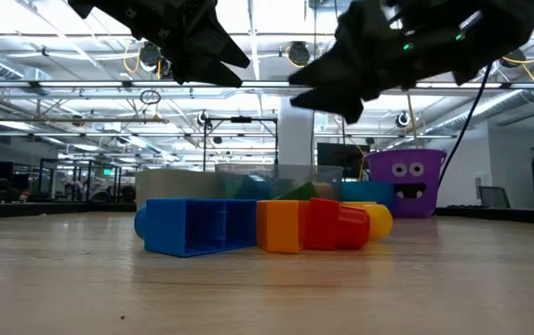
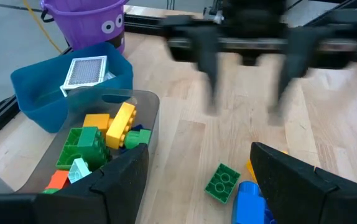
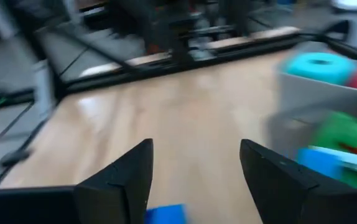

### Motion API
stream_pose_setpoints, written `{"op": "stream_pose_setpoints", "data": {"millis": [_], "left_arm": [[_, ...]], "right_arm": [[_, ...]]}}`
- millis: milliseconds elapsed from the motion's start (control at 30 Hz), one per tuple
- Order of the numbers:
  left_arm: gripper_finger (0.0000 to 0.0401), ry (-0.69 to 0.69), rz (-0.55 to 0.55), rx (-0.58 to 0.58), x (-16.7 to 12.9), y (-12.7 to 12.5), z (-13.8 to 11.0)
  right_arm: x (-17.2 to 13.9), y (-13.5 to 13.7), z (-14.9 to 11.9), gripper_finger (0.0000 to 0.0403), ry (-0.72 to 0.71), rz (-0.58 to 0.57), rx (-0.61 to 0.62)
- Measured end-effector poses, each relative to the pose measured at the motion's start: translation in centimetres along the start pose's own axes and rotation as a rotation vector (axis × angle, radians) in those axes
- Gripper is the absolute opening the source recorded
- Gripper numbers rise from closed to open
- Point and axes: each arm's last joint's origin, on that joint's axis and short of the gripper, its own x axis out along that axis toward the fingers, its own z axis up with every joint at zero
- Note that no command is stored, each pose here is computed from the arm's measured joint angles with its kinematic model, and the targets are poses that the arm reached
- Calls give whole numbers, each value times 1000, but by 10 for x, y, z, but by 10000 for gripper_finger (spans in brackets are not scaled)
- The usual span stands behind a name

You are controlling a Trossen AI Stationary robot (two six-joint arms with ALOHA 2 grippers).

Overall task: Pick & Place Toys
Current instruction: Put the yellow block into the black bin

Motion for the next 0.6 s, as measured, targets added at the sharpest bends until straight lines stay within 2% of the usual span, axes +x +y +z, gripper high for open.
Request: {"op": "stream_pose_setpoints", "data": {"millis": [133,300,467,600], "left_arm": [[285,0,0,0,0,0,0],[285,0,0,0,0,0,0],[285,-1,0,-1,0,0,0],[285,0,0,0,0,0,0]], "right_arm": [[-2,32,-12,215,43,105,-82],[4,60,-26,203,216,187,-94],[14,69,-30,154,469,124,-102],[22,70,-37,95,553,130,-112]]}}
